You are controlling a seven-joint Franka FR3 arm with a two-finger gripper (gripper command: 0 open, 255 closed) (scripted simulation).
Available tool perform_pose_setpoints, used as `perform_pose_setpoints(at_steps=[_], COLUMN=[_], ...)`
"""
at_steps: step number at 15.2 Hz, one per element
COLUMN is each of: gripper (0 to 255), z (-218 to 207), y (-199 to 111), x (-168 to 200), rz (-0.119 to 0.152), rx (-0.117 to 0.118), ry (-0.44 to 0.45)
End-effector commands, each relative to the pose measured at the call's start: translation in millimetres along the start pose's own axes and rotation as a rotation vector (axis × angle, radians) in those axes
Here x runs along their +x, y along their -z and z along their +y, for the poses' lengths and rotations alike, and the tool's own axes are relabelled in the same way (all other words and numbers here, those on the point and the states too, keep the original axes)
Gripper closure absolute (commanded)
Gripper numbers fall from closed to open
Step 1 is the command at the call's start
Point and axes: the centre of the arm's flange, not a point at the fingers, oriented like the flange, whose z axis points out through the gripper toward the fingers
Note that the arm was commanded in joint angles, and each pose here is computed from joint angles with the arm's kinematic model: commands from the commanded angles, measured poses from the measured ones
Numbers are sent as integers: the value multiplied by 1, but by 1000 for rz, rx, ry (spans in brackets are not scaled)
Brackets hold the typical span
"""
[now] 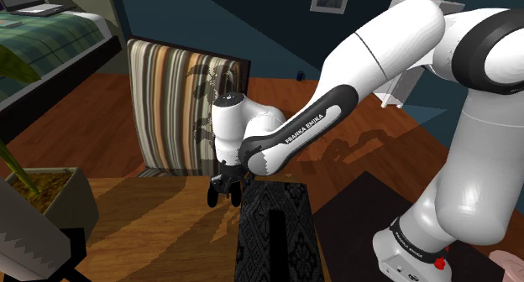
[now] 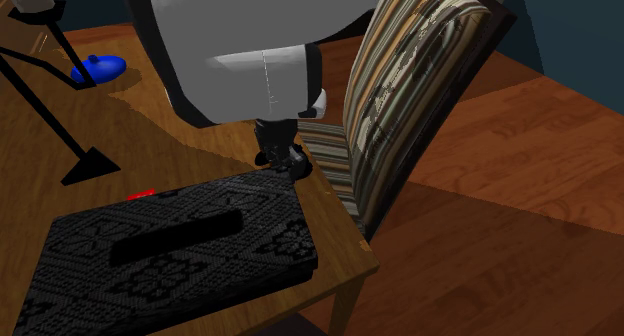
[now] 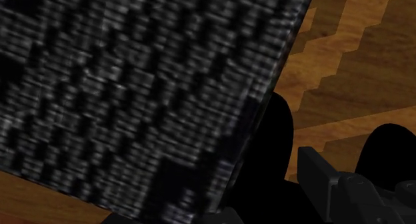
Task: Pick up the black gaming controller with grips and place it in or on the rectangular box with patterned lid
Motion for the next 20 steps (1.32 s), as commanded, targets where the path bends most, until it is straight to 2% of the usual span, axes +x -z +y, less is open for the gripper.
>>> perform_pose_setpoints(at_steps=[1, 5, 20], gripper=[255, 255, 255], z=[0, 0, 4], y=[0, 0, 79], x=[0, 0, -3], rz=[0, 0, 0], rx=[0, 0, 0], ry=[0, 0, 0])
